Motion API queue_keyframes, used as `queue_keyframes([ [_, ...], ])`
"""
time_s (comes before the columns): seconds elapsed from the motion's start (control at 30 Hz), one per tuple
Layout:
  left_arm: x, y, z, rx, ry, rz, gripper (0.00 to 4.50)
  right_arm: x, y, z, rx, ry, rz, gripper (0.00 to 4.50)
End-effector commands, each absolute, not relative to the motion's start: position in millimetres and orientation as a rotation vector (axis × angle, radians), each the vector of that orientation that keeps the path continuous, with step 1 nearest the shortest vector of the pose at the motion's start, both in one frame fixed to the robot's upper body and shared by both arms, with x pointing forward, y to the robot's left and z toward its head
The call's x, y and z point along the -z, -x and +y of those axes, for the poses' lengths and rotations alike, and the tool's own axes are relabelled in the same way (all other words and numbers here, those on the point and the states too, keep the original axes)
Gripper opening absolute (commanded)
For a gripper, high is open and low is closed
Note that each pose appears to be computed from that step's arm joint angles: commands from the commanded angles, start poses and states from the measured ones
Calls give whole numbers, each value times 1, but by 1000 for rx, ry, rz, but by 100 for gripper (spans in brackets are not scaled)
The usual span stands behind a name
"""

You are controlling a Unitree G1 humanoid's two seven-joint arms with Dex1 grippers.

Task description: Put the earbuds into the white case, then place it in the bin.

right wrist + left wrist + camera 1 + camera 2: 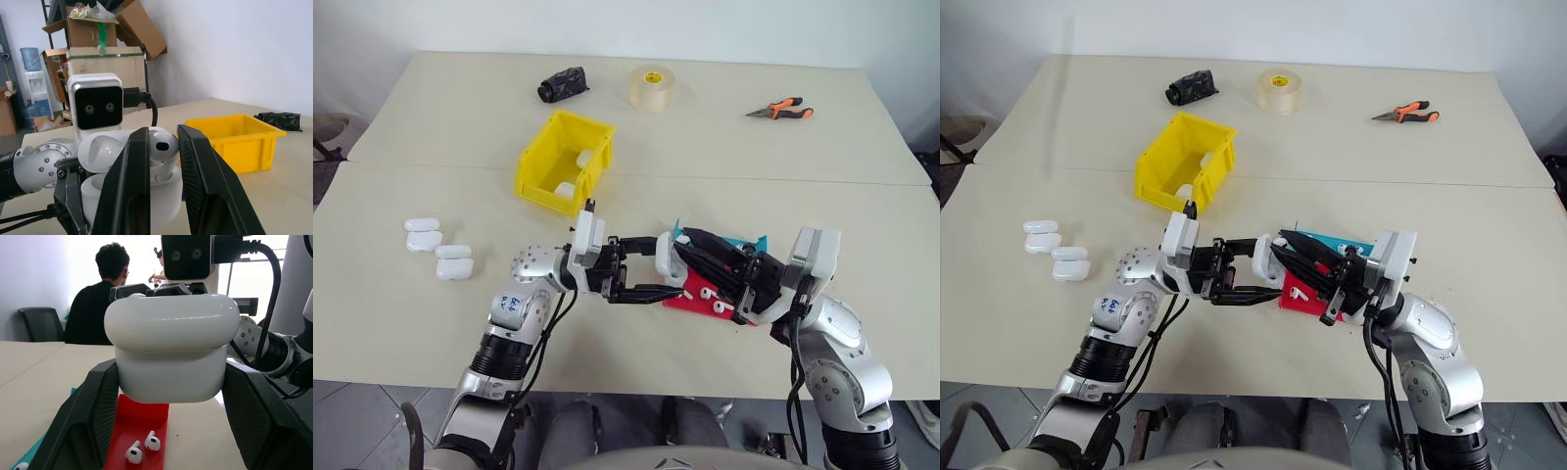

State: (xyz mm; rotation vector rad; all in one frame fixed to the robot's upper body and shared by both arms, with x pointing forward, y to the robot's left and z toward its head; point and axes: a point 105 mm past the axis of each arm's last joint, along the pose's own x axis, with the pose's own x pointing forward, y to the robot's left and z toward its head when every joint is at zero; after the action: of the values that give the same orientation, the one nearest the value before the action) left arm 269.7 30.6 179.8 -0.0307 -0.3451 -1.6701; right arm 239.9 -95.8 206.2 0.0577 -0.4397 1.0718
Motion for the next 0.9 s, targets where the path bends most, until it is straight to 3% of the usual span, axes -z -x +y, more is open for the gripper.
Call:
queue_keyframes([
  [0.03, -199, -262, 28, 1696, 17, -437, 278, -200, -238, -95, -1085, 9, -437, 47],
  [0.17, -200, -261, 26, 1708, -2, -443, 278, -192, -239, -93, -1102, -5, -389, 47],
  [0.37, -198, -262, 26, 1712, -52, -436, 278, -194, -239, -97, -1118, -5, -380, 241],
  [0.57, -186, -265, 28, 1686, -137, -425, 278, -211, -242, -131, -1059, 79, -395, 439],
  [0.9, -162, -265, 24, 1625, -267, -411, 278, -175, -239, -248, -861, 384, -108, 445],
])
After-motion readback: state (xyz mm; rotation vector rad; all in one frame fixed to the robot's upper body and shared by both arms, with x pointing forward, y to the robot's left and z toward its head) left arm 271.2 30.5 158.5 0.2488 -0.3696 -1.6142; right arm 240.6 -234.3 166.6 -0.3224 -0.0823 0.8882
